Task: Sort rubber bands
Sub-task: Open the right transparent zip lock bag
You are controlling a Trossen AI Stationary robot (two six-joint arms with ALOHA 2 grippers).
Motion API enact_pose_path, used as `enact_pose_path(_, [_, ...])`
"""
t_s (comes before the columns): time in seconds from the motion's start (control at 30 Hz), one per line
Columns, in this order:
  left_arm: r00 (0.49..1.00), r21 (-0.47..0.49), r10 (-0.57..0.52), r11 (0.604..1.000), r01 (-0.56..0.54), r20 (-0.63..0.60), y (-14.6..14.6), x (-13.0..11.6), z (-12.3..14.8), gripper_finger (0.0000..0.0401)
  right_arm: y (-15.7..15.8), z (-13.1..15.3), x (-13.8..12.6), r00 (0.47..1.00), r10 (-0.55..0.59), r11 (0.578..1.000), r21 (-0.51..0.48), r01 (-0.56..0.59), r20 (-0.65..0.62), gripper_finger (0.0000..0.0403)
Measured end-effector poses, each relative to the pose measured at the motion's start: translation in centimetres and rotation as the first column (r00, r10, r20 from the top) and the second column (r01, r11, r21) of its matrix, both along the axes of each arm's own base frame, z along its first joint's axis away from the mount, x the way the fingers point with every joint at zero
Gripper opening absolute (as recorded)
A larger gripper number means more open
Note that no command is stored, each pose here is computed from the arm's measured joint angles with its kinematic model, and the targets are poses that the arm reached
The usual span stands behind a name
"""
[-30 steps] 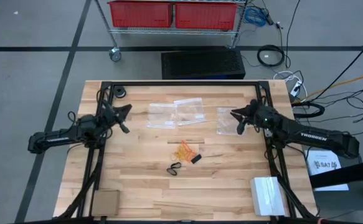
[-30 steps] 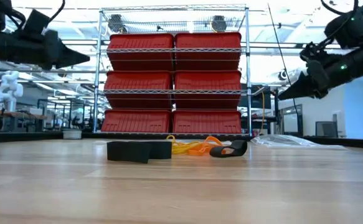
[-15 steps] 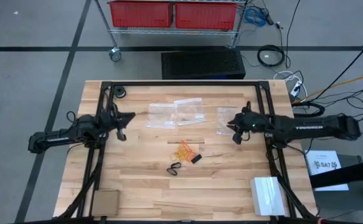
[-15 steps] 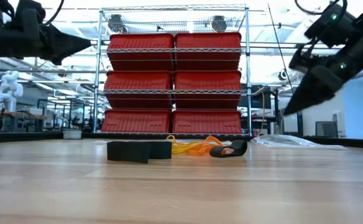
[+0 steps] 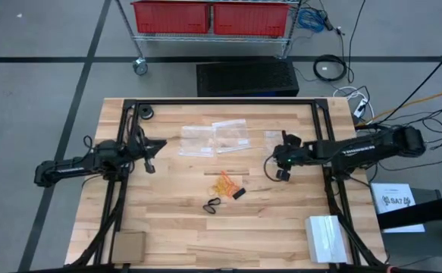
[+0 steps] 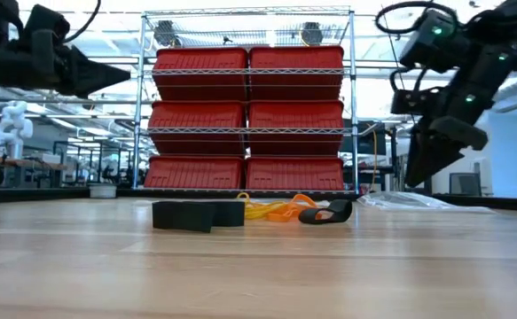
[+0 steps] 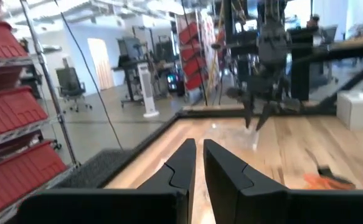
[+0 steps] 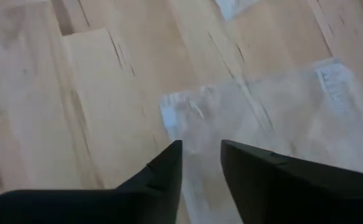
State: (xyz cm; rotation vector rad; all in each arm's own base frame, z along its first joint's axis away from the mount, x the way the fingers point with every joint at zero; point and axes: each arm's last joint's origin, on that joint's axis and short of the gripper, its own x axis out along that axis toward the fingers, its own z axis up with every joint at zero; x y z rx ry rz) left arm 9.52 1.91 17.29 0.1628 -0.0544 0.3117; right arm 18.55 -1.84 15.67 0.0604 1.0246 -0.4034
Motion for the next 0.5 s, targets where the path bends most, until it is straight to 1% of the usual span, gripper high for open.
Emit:
enact_pose_path(0.1, [0.999,-0.006,-0.003,1.0,0.003,-0.043,0.0,0.0,-0.4,0.0041,-0.1,-0.1,1.2,0.999,0.001,1.0,-0.011,-0.001,-0.033,0.0144])
enact_pose_path(0.2, [0.999,-0.007,-0.006,1.0,0.006,-0.051,0.0,0.1,-0.5,0.0041,-0.2,-0.7,2.1,0.995,0.031,0.999,-0.023,-0.034,-0.094,0.016])
enact_pose_path(0.37, [0.997,-0.004,-0.006,1.0,0.006,-0.076,0.0,0.2,-0.7,0.0041,-0.3,-2.5,2.7,0.98,0.031,0.999,-0.021,-0.035,-0.194,0.0159])
enact_pose_path(0.5, [0.996,-0.005,-0.006,1.0,0.006,-0.088,0.0,0.3,-0.8,0.0041,-0.3,-3.1,2.9,0.976,0.005,1.0,-0.029,-0.012,-0.22,0.0151])
